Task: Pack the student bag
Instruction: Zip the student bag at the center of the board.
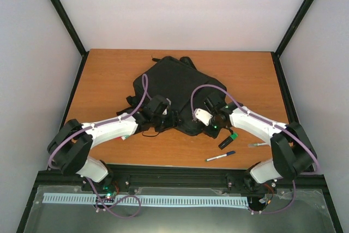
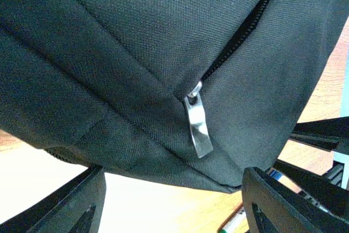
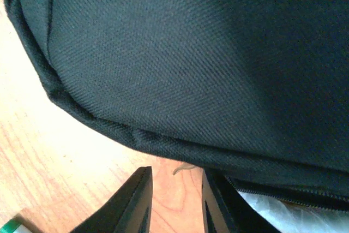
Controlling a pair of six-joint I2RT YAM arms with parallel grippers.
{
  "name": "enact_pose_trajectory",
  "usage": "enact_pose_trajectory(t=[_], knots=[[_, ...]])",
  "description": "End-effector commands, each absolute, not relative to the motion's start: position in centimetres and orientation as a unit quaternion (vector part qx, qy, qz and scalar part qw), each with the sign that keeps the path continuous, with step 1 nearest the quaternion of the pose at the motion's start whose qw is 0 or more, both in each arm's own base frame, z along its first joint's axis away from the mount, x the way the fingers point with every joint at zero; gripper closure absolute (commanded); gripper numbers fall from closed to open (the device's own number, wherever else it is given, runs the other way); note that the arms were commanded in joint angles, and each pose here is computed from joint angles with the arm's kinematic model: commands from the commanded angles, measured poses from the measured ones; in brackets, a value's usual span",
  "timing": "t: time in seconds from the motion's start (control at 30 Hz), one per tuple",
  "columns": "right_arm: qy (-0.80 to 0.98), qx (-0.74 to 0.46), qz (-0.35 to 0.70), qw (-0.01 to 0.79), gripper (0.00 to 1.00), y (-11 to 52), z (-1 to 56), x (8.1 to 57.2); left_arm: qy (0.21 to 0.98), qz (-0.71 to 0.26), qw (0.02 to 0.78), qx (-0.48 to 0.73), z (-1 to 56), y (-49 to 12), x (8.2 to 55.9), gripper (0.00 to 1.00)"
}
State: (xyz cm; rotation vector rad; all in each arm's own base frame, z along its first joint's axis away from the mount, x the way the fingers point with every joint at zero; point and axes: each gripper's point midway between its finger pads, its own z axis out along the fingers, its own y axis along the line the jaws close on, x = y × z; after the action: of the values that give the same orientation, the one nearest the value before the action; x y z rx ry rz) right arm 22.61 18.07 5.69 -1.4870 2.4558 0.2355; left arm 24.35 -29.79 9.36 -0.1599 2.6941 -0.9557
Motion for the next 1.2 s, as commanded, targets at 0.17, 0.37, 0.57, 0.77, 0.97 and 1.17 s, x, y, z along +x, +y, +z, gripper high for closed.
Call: enact_pose_trajectory(t=[0.17, 0.37, 0.57, 0.77, 0.97, 1.17], knots=[[0.853, -0.502, 0.083, 0.119, 0.73, 18.8, 3.7, 23.2, 0.925, -0.348, 0.142, -0.056, 9.9, -31.0, 24.8, 0.30], [0.858, -0.494, 0.058, 0.131, 0.85, 18.4, 2.8, 24.2, 0.926, -0.346, 0.141, -0.059, 9.6, -30.9, 24.7, 0.30], [0.853, -0.499, 0.059, 0.139, 0.97, 18.2, 4.0, 23.8, 0.925, -0.348, 0.140, -0.063, 9.3, -30.9, 24.7, 0.30], [0.843, -0.515, 0.082, 0.133, 0.97, 18.3, 4.9, 22.4, 0.921, -0.360, 0.143, -0.054, 10.0, -32.0, 24.3, 0.30], [0.833, -0.523, 0.120, 0.133, 0.97, 19.2, 6.1, 21.4, 0.920, -0.365, 0.138, -0.041, 9.9, -33.6, 24.1, 0.31], [0.832, -0.522, 0.130, 0.136, 0.97, 19.6, 6.4, 21.3, 0.918, -0.372, 0.131, -0.042, 9.3, -34.5, 24.4, 0.44]])
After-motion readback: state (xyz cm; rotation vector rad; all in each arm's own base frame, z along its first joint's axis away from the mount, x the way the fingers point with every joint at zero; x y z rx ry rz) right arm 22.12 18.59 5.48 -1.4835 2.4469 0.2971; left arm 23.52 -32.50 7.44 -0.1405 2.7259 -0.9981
